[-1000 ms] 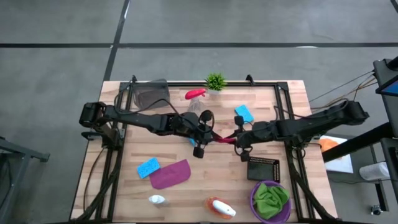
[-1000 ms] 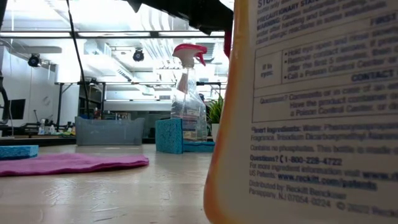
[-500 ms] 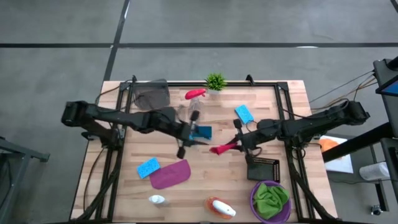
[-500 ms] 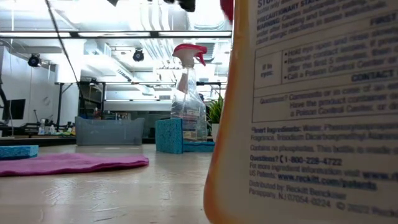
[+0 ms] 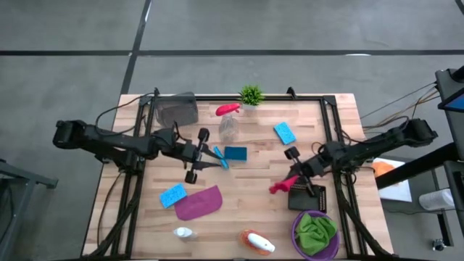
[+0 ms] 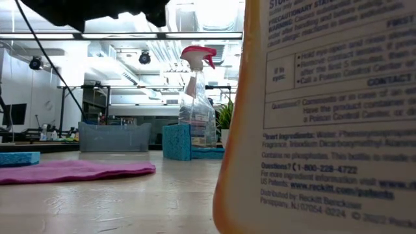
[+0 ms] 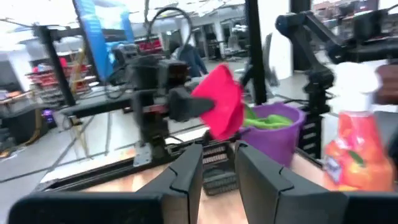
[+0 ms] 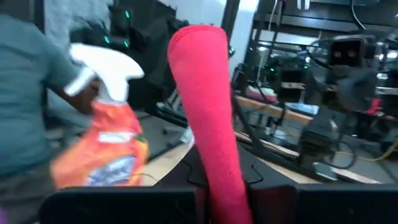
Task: Pick & Place Kitchen Items
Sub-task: Put the red towel into the purple bucket
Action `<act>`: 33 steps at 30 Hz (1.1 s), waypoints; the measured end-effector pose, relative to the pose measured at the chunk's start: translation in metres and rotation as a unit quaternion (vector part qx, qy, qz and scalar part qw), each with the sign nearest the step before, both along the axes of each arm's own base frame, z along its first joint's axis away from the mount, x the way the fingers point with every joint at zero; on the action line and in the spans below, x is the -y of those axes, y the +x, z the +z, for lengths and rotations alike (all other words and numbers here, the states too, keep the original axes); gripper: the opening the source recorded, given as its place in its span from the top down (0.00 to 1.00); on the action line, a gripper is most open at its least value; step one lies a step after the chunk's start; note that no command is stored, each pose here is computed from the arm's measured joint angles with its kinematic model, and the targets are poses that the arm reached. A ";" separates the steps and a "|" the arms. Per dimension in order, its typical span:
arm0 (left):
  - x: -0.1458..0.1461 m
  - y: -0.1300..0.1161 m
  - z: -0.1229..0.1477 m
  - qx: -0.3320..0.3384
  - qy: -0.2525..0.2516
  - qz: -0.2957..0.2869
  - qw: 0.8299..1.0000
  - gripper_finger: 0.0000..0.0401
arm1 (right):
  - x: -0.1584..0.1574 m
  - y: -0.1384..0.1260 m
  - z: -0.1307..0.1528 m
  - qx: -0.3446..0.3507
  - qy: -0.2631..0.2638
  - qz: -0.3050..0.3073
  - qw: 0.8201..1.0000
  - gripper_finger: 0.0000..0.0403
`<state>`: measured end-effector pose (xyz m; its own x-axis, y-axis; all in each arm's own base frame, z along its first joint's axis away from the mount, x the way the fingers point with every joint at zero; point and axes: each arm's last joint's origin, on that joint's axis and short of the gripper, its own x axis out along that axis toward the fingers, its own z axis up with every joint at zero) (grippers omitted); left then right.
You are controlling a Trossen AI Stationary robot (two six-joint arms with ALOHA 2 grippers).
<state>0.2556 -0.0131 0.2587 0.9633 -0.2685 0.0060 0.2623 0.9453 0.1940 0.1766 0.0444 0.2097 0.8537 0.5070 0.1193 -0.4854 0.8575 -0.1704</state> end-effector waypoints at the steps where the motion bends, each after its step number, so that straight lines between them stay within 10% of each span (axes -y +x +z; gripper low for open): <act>1: -0.001 0.000 -0.002 -0.003 0.002 0.009 1.000 0.76 | -0.001 -0.005 0.000 -0.003 0.006 0.007 1.000 0.96; 18: -0.003 0.000 -0.012 -0.025 0.004 0.027 0.999 0.76 | -0.050 -0.057 0.087 -0.266 -0.043 0.041 0.962 0.96; 33: -0.003 0.000 -0.016 -0.050 -0.004 0.028 0.998 0.76 | -0.134 -0.050 0.091 -0.545 -0.121 -0.029 0.829 0.96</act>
<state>0.2552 -0.0105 0.2426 0.9725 -0.2153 -0.0887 0.2274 0.9601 0.1629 0.1266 0.1782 0.3006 0.4117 0.3577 -0.8382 -0.4241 0.8893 0.1712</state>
